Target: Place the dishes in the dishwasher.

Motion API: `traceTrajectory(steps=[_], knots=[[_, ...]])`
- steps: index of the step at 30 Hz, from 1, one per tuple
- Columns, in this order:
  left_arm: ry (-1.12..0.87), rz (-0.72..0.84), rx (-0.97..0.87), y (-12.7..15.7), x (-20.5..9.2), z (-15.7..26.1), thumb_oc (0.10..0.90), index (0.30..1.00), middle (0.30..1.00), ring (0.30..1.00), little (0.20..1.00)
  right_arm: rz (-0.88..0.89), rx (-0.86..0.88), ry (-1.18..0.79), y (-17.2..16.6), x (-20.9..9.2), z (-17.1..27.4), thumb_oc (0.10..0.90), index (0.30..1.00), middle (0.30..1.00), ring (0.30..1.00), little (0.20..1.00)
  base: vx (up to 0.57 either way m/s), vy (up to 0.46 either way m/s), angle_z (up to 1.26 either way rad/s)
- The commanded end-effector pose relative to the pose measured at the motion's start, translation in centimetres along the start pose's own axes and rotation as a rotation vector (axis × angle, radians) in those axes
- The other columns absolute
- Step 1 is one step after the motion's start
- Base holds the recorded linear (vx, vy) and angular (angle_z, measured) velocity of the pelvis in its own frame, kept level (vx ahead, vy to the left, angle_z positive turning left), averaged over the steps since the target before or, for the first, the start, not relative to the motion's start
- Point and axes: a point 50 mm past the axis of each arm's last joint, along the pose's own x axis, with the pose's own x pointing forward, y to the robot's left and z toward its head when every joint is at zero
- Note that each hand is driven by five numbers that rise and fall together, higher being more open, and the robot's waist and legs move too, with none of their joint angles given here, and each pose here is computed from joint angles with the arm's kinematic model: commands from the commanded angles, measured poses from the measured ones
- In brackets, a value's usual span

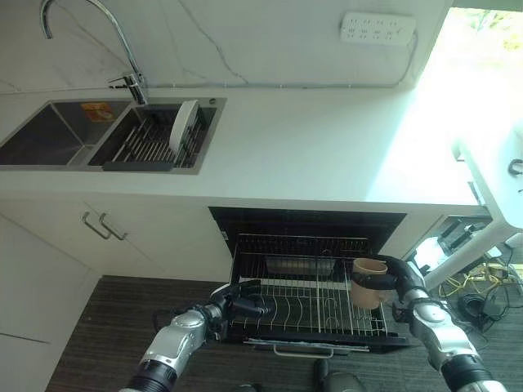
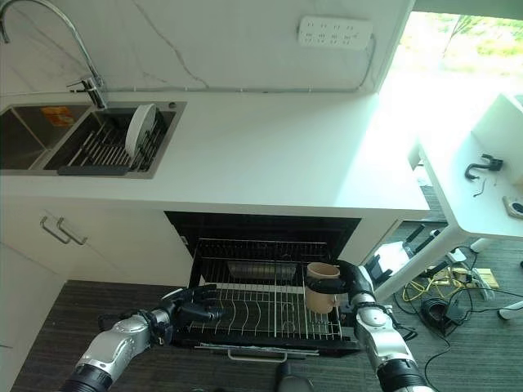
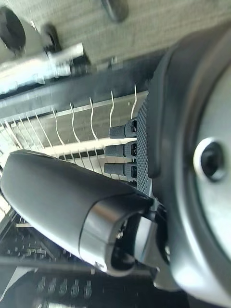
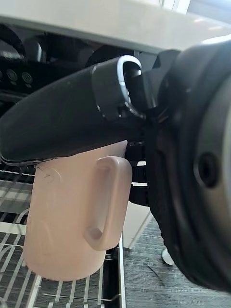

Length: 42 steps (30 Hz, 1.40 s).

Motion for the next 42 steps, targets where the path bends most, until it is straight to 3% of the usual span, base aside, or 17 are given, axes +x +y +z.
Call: traceTrajectory(steps=[1,14,25,26,27,29,42], knots=[[-0.097,-0.080,0.073,-0.9,-0.8,2.3,0.800,0.900,0.900,0.900,0.900,-0.059,0.064,-0.242,-1.9,0.7,6.0,0.400,0.300,0.300,0.300,0.300,-0.02,-0.025,0.04],[-0.057,-0.100,0.024,-1.2,-1.0,0.7,0.800,0.900,0.900,0.900,0.900,-0.120,0.127,-0.253,-3.6,2.3,8.9,0.400,0.300,0.300,0.300,0.300,-0.04,-0.004,0.05],[-0.150,-0.129,0.010,-2.0,-0.7,3.1,0.800,0.900,0.900,0.900,0.900,-0.154,0.129,-0.276,-5.3,3.2,11.8,0.400,0.300,0.300,0.300,0.300,-0.09,0.034,0.03],[-0.164,-0.132,0.008,-2.1,-0.7,3.4,0.800,0.900,0.900,0.900,0.900,-0.166,0.118,-0.280,-5.6,3.2,12.1,0.515,0.472,0.472,0.472,0.472,-0.07,0.037,0.04],[-0.167,-0.132,0.007,-2.2,-0.7,3.5,0.800,0.900,0.900,0.900,0.900,-0.169,0.114,-0.281,-5.6,3.2,12.1,0.535,0.502,0.502,0.502,0.502,-0.07,0.040,0.05],[-0.192,-0.136,0.006,-2.4,-0.8,4.2,0.800,0.900,0.900,0.900,0.900,-0.188,0.100,-0.291,-6.0,3.2,12.8,0.800,0.900,0.900,0.900,0.900,-0.09,0.040,0.02],[-0.241,-0.117,0.031,-1.8,-1.1,5.4,0.800,0.900,0.900,0.900,0.900,-0.159,-0.056,-0.399,-5.3,2.5,15.7,0.800,0.900,0.900,0.900,0.900,-0.03,-0.003,0.00]])
